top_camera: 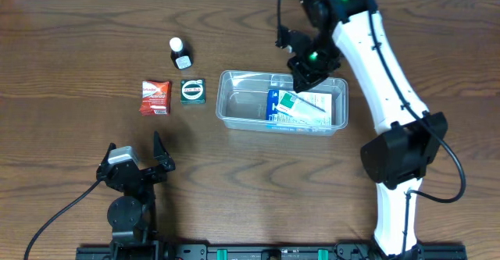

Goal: Pack container
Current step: 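Carry the Panadol box over the container and lower it inside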

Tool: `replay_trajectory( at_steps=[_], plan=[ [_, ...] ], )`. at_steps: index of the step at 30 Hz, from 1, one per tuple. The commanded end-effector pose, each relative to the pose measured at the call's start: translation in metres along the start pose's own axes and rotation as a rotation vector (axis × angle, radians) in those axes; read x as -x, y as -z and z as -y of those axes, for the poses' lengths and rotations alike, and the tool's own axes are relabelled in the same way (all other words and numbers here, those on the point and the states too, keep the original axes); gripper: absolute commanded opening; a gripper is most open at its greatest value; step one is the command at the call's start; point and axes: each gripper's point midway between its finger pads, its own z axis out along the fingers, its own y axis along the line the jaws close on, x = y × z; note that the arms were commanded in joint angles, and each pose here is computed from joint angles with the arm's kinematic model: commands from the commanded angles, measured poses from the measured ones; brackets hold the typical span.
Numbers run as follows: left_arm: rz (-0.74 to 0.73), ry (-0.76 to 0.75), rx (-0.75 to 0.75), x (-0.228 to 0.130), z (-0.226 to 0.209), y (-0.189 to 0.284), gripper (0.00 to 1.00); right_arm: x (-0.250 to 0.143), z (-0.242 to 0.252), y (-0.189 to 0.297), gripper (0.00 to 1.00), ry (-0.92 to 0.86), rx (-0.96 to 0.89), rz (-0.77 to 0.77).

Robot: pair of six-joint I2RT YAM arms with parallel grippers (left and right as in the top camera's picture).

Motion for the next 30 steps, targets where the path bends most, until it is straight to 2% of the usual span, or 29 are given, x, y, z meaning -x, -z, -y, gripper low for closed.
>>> replay_trajectory(
  at_steps=[1, 10, 13, 18, 23, 30],
  plan=[
    [-0.05, -0.004, 0.035, -0.018, -0.008, -0.001, 0.98, -0.004, 0.006, 0.008, 0.02, -0.108, -0.153, -0.005],
    [-0.05, -0.004, 0.035, -0.018, -0.008, -0.001, 0.98, -0.028, 0.008, 0.076, 0.05, -0.32, -0.559, 0.172],
    [-0.05, -0.004, 0.035, -0.018, -0.008, -0.001, 0.98, -0.041, 0.011, 0.079, 0.06, -0.369, -0.661, 0.184],
    [-0.05, -0.004, 0.035, -0.018, -0.008, -0.001, 0.98, -0.037, 0.016, 0.02, 0.07, -0.337, -0.586, 0.107],
    [-0.05, -0.004, 0.035, -0.018, -0.008, -0.001, 0.98, -0.026, 0.01, -0.046, 0.06, -0.274, -0.349, 0.086],
    [-0.051, -0.004, 0.035, -0.018, -0.007, -0.001, 0.98, -0.03, 0.018, -0.071, 0.06, -0.267, -0.219, 0.072]
  ],
)
